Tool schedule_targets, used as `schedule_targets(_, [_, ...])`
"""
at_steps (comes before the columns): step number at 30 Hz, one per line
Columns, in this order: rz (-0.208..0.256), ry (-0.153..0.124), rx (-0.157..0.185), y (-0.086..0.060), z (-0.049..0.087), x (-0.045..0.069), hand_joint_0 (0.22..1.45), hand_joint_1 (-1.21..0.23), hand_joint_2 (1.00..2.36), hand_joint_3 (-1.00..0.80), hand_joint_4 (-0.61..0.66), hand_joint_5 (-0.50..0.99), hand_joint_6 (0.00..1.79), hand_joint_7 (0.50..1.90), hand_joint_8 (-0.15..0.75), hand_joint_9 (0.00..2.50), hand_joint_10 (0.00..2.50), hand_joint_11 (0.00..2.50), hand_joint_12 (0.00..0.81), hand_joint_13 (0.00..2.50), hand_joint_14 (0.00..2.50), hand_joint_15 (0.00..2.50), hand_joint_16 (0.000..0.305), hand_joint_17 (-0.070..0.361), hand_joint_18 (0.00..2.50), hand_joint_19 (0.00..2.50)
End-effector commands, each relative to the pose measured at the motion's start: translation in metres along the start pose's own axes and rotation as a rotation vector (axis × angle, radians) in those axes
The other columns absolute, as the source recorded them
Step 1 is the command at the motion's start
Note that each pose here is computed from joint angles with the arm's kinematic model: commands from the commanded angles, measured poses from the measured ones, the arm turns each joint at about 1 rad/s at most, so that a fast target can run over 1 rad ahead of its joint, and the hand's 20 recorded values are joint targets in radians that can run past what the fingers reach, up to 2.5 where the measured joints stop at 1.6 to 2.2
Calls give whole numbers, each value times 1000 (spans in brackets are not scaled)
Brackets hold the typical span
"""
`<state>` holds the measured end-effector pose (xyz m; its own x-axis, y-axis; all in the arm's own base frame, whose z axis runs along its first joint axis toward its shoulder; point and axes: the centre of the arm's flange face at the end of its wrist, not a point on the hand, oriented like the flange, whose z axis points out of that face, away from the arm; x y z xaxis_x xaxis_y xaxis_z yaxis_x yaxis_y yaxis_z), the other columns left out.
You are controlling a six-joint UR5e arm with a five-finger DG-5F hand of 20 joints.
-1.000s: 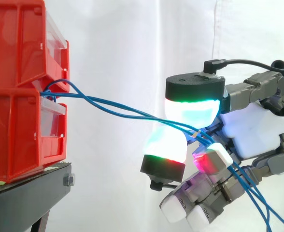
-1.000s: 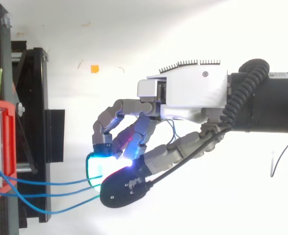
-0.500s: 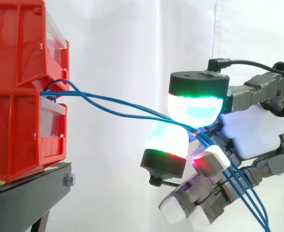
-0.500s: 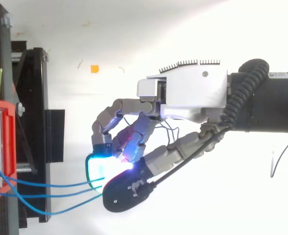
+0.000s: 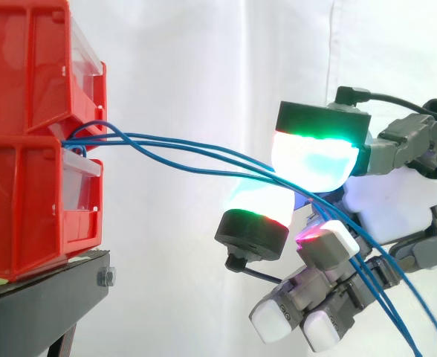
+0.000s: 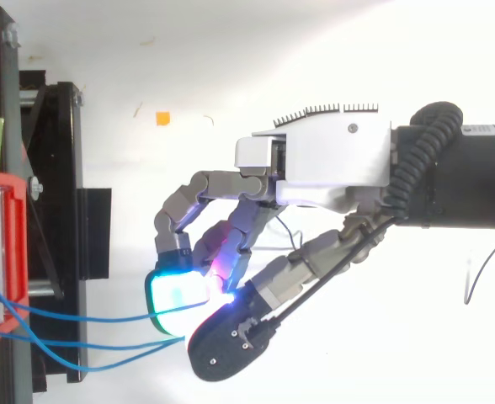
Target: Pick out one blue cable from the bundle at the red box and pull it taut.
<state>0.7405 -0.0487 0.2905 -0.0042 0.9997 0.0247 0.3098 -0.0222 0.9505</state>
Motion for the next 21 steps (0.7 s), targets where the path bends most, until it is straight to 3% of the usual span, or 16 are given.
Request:
schedule_targets(1, [2, 0, -1, 0, 0, 0, 783, -903, 1000, -500, -139, -156, 950, 1082, 308, 1204, 24, 746, 151, 704, 9, 249, 25, 55, 715, 342])
schedule_targets(6, [-1, 2, -1, 0, 0, 0, 769, -904, 1000, -500, -124, -153, 947, 1108, 305, 1210, 24, 735, 147, 710, 9, 242, 24, 55, 727, 343])
schedule_targets(12, [-1, 2, 1, 0, 0, 0, 733, -877, 1000, -500, -99, -150, 948, 1031, 310, 1222, 24, 733, 146, 720, 9, 248, 24, 54, 730, 353])
schedule_targets(21, [-2, -1, 2, 0, 0, 0, 773, -970, 1000, -500, -53, -171, 946, 994, 273, 1137, 22, 731, 174, 757, 10, 258, 29, 65, 812, 324])
